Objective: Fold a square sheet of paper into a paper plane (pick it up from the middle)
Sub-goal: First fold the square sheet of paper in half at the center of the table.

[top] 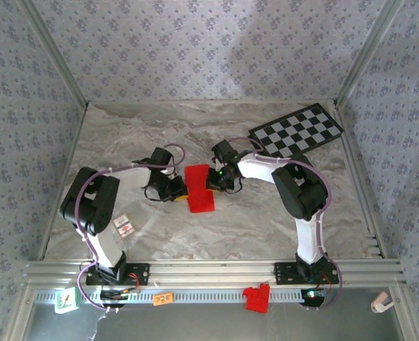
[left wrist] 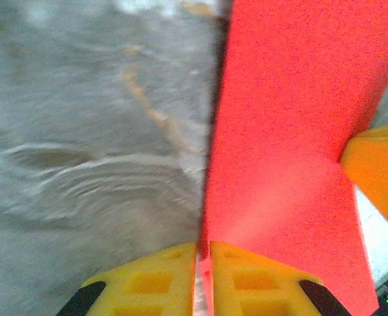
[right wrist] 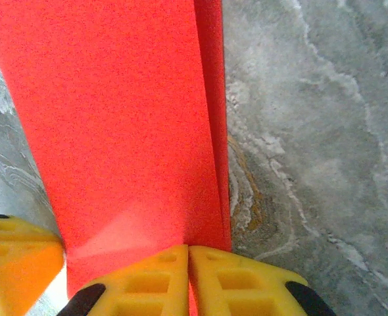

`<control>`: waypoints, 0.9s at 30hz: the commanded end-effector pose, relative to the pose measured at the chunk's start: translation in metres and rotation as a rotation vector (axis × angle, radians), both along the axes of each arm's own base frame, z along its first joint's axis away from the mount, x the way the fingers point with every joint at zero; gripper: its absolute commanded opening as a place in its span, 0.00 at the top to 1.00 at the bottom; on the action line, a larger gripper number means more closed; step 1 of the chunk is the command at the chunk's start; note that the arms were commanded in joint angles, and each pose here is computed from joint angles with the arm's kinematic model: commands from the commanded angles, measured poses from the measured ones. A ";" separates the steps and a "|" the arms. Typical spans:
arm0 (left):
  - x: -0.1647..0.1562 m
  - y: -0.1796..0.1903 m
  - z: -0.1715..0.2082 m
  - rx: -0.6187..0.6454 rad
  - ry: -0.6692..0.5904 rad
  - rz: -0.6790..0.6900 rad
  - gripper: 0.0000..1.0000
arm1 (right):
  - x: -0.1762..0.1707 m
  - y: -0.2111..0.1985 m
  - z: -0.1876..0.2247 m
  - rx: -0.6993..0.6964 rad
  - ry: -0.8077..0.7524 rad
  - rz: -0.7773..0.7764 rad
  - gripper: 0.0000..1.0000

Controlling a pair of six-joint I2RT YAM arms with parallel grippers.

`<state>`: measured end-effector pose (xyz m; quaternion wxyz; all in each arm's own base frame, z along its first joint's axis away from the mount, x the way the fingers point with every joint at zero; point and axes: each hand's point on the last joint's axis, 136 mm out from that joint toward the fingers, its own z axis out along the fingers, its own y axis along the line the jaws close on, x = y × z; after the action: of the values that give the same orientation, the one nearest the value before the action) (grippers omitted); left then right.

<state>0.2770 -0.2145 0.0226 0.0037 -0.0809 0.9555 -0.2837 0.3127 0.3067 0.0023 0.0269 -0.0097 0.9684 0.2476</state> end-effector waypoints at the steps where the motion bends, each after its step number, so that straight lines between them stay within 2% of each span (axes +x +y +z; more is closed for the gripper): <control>1: -0.001 0.007 0.026 0.041 -0.056 0.013 0.85 | -0.067 -0.109 -0.087 -0.471 0.268 -0.038 0.87; 4: 0.011 -0.008 0.056 -0.009 -0.142 0.023 0.85 | -0.068 -0.110 -0.087 -0.468 0.270 -0.042 0.87; 7: 0.011 -0.026 0.063 -0.057 -0.154 0.015 0.85 | -0.067 -0.110 -0.087 -0.467 0.269 -0.042 0.87; 10: 0.003 -0.041 0.050 -0.088 -0.097 0.001 0.85 | -0.067 -0.111 -0.087 -0.467 0.270 -0.041 0.87; 14: -0.008 -0.047 0.028 -0.066 -0.034 -0.015 0.85 | -0.067 -0.110 -0.088 -0.466 0.271 -0.040 0.87; 27: -0.034 -0.012 -0.025 0.056 0.012 0.033 0.85 | -0.071 -0.116 -0.092 -0.482 0.280 -0.024 0.87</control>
<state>0.2540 -0.2441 0.0169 0.0115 -0.0781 0.9535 -0.2908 0.3127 0.3063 0.0019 0.0230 -0.0156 0.9670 0.2532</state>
